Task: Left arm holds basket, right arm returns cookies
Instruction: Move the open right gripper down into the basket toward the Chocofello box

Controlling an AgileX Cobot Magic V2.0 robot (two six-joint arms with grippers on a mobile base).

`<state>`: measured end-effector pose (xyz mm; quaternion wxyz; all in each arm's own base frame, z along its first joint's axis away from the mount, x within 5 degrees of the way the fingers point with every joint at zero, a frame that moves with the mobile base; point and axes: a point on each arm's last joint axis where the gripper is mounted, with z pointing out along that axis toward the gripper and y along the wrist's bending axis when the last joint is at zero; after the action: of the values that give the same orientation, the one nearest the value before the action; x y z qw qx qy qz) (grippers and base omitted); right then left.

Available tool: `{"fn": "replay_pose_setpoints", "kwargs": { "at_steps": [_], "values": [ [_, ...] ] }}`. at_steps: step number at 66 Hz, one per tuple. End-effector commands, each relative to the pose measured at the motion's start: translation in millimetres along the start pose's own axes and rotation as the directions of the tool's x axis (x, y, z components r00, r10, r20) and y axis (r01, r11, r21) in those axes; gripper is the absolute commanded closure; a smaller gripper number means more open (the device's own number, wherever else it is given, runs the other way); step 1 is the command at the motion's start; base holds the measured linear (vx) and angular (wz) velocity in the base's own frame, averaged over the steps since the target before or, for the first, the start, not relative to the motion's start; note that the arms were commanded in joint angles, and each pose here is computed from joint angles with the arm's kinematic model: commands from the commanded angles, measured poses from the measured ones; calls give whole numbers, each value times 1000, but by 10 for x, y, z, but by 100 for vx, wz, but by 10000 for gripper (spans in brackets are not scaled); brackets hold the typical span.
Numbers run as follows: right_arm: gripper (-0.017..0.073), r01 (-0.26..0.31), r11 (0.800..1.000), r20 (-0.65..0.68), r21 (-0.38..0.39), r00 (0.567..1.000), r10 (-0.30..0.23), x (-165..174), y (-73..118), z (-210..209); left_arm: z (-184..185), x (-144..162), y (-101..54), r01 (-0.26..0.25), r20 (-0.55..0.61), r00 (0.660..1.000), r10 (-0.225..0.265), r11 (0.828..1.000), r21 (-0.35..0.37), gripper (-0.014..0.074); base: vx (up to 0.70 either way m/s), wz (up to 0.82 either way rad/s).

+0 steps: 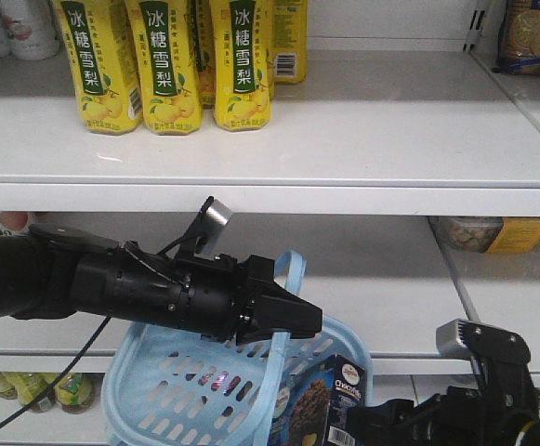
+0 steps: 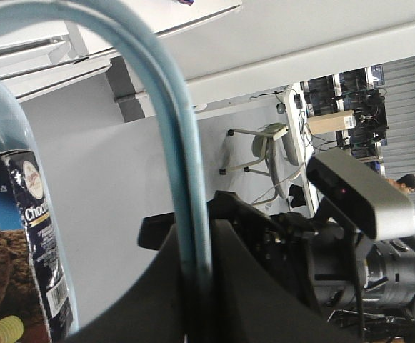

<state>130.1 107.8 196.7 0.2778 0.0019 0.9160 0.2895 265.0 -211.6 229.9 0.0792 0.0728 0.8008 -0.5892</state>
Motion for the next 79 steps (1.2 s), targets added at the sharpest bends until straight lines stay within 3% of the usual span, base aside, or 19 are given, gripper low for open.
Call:
{"fn": "replay_pose_setpoints", "kwargs": {
  "at_steps": [1,15,36,48,79],
  "values": [
    [100,3,1000,62,-15,998,-2,-148,100,32,-106,-136,-258,-81,120,990,74,995,56,596,0,0],
    [60,8,1000,31,-18,999,-7,-319,246,158,-106,-136,-258,-81,120,990,74,995,56,596,0,0],
    [59,-33,998,-55,60,998,37,-272,157,428,-106,-136,-258,-81,120,990,74,995,56,596,0,0],
    [60,-28,996,-59,82,998,33,-266,123,495,-106,-136,-258,-81,120,990,74,995,56,596,0,0],
    [60,-5,998,-102,67,995,12,-375,236,616,-106,-137,-259,-80,120,990,73,995,56,596,0,0]
  ]
}}
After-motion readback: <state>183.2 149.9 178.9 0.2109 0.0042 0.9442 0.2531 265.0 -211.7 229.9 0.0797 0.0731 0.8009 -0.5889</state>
